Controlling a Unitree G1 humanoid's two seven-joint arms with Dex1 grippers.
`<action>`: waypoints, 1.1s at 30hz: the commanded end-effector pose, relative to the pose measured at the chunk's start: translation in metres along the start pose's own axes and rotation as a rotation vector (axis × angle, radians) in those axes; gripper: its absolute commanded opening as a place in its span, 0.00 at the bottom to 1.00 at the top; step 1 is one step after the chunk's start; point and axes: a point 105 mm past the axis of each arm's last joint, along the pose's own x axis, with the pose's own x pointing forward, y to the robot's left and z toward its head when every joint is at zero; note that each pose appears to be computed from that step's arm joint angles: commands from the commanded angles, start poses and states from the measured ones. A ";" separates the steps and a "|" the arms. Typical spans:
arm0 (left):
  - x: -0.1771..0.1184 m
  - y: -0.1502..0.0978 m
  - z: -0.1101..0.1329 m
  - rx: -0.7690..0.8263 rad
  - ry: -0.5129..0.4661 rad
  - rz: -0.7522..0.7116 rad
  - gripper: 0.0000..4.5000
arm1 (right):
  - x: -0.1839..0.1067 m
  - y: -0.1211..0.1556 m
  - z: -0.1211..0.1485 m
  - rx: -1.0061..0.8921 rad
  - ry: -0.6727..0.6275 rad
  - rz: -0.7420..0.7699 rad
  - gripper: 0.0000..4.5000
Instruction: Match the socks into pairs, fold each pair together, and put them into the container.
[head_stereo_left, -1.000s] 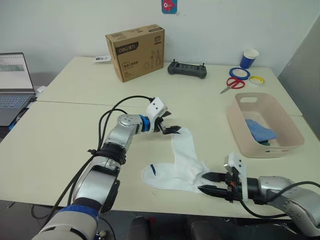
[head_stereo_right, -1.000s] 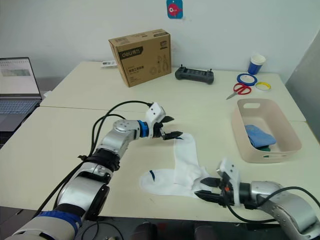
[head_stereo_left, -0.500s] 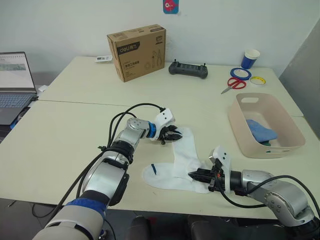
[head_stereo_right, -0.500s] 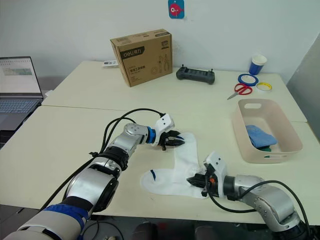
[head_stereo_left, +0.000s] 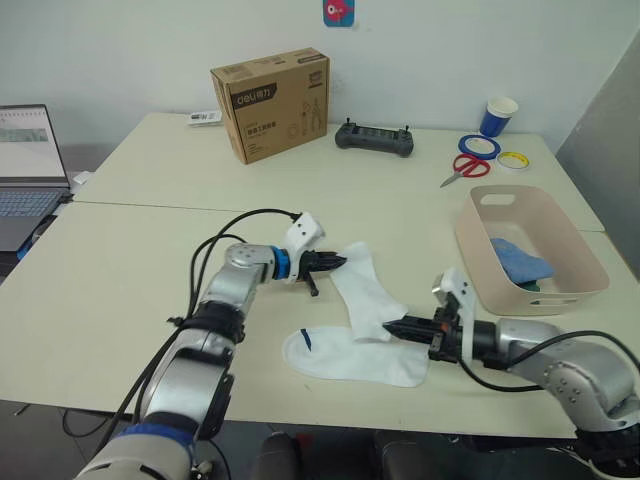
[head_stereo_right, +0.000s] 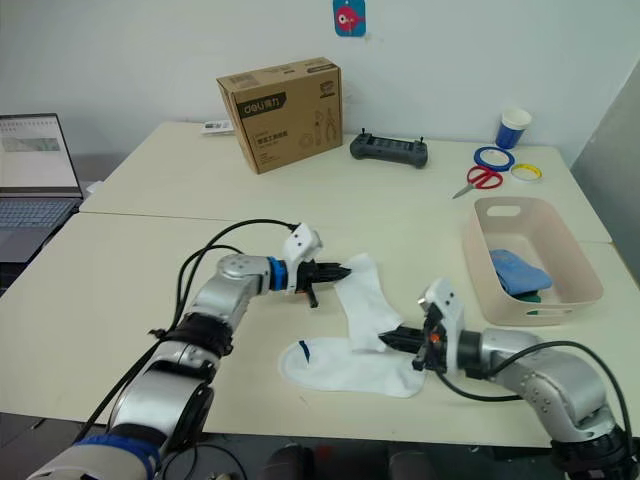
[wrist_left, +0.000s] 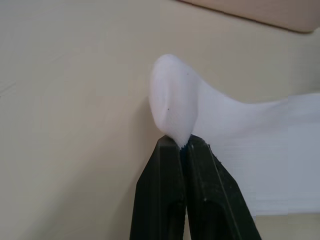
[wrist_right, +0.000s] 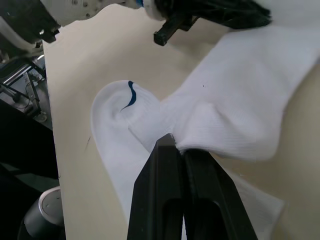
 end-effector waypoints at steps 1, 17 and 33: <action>-0.017 -0.012 0.026 -0.011 -0.070 0.056 0.01 | -0.008 -0.007 0.022 -0.019 -0.022 0.004 0.00; -0.031 -0.050 -0.013 -0.344 -0.206 0.593 0.01 | 0.005 -0.066 -0.004 0.132 0.191 0.031 0.00; -0.112 -0.004 -0.026 -0.289 -0.130 0.661 0.80 | -0.031 -0.049 0.034 -0.161 0.002 -0.051 0.71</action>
